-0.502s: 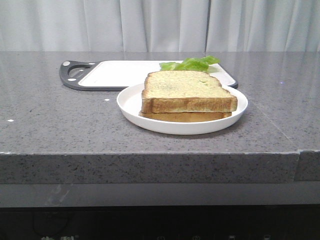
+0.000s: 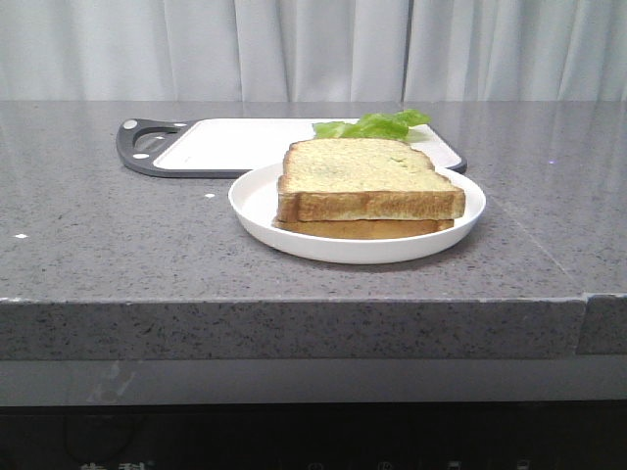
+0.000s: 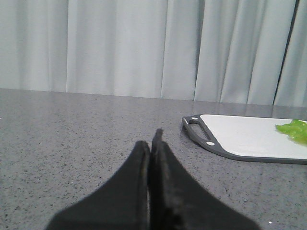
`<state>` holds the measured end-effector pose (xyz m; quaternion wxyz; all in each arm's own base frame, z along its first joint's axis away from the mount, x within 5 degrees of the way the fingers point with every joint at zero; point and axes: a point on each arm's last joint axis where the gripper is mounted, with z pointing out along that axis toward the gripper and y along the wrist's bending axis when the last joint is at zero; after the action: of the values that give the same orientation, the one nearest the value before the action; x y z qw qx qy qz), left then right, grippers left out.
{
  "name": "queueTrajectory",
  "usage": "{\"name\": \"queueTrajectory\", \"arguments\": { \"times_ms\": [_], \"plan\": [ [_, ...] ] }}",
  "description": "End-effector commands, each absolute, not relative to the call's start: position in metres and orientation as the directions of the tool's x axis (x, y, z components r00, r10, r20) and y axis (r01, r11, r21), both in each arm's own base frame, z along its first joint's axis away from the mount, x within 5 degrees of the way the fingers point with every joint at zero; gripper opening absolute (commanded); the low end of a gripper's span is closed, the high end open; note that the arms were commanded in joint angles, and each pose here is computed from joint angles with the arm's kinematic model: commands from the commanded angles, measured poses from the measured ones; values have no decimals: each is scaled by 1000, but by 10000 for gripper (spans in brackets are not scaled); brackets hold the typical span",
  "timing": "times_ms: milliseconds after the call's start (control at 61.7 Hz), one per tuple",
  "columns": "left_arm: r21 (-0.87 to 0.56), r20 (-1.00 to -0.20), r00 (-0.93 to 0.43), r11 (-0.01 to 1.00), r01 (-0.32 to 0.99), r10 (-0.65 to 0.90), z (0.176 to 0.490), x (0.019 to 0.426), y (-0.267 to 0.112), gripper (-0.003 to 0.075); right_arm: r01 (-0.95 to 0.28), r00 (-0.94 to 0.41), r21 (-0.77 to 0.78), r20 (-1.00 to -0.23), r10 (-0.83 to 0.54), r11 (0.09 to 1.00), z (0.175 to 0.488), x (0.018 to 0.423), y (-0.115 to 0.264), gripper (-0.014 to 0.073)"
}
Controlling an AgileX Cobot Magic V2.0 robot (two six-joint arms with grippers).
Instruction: Left arm grabs bread, right arm adds lettuce
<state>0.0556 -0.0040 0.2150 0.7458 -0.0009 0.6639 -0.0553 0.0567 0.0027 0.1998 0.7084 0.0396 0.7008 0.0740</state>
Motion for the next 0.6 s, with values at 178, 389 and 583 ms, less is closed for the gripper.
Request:
{"name": "queueTrajectory", "arguments": {
  "times_ms": [178,389,583],
  "plan": [
    [-83,-973,207,993,85,-99,222,53,-3,-20,-57,123,140,-982,146,989,210,54,2,-118],
    [-83,-962,253,993,87,-102,229,51,-3,-20,-59,142,137,-979,144,989,213,54,2,-118],
    [-104,-934,333,989,102,-133,270,40,-2,-20,-67,200,133,-969,144,989,238,48,2,-118]
  ]
}}
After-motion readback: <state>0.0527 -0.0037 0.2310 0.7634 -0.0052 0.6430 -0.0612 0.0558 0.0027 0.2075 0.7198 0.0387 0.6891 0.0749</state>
